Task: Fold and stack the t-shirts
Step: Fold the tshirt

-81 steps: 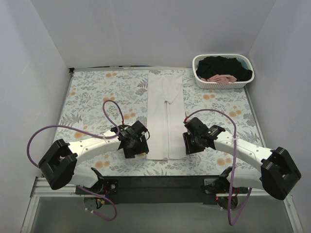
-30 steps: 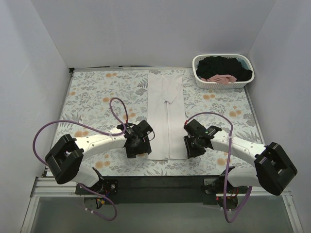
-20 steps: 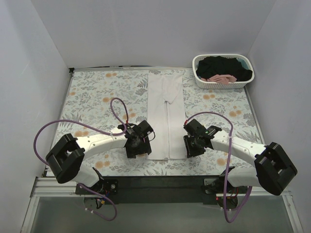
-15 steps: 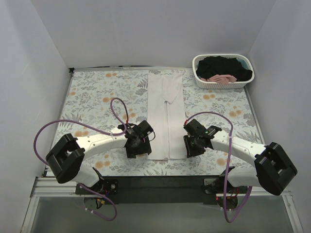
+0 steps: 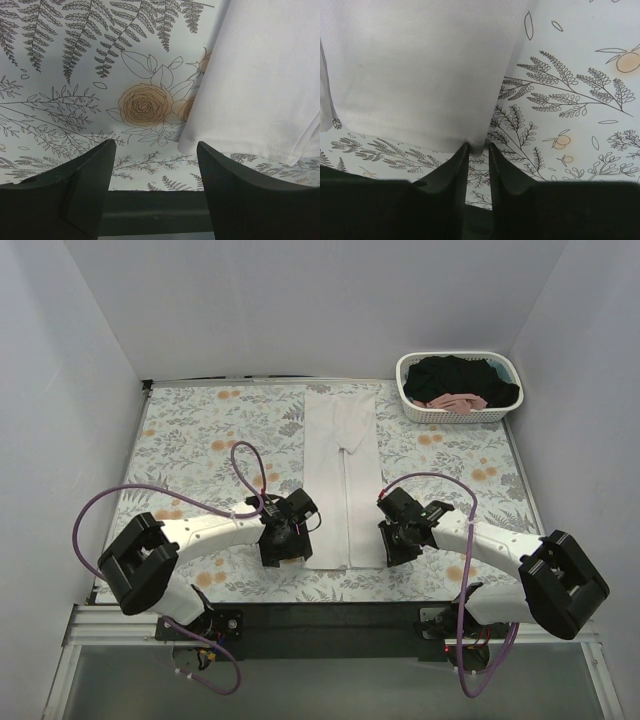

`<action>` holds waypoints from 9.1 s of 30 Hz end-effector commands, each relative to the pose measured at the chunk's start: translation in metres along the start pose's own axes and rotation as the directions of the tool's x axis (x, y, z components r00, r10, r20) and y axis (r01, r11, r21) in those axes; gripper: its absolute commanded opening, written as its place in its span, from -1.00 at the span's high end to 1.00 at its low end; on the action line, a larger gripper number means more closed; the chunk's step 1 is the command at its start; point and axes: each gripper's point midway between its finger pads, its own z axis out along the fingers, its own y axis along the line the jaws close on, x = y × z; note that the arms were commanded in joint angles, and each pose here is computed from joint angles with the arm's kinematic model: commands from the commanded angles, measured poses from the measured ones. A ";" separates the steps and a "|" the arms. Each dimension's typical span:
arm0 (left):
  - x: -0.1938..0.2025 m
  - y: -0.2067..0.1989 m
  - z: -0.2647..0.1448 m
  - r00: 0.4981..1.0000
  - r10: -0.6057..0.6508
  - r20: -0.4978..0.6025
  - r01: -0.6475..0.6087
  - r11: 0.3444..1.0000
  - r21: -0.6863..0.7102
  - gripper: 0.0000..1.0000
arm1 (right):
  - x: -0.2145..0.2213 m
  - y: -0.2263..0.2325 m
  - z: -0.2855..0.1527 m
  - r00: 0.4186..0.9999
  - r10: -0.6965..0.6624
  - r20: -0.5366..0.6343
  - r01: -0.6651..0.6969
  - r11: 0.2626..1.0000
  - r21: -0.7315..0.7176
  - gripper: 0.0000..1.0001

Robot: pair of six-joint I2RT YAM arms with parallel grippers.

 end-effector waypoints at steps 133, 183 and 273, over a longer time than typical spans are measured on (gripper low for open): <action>-0.218 -0.077 -0.037 0.870 -0.036 0.492 -0.058 0.983 0.173 0.08 | -0.246 -0.009 -0.057 0.917 -0.072 0.393 0.074 0.997 0.010 0.15; -0.075 -0.043 0.013 0.940 -0.309 0.143 0.172 0.792 0.585 0.29 | -0.102 0.060 -0.009 0.942 0.192 0.274 0.100 0.620 -0.779 0.03; -0.108 0.013 -0.024 0.951 -0.038 0.306 -0.023 0.981 0.193 -0.26 | -0.080 0.012 0.032 0.995 0.012 0.100 -0.021 0.995 0.093 0.06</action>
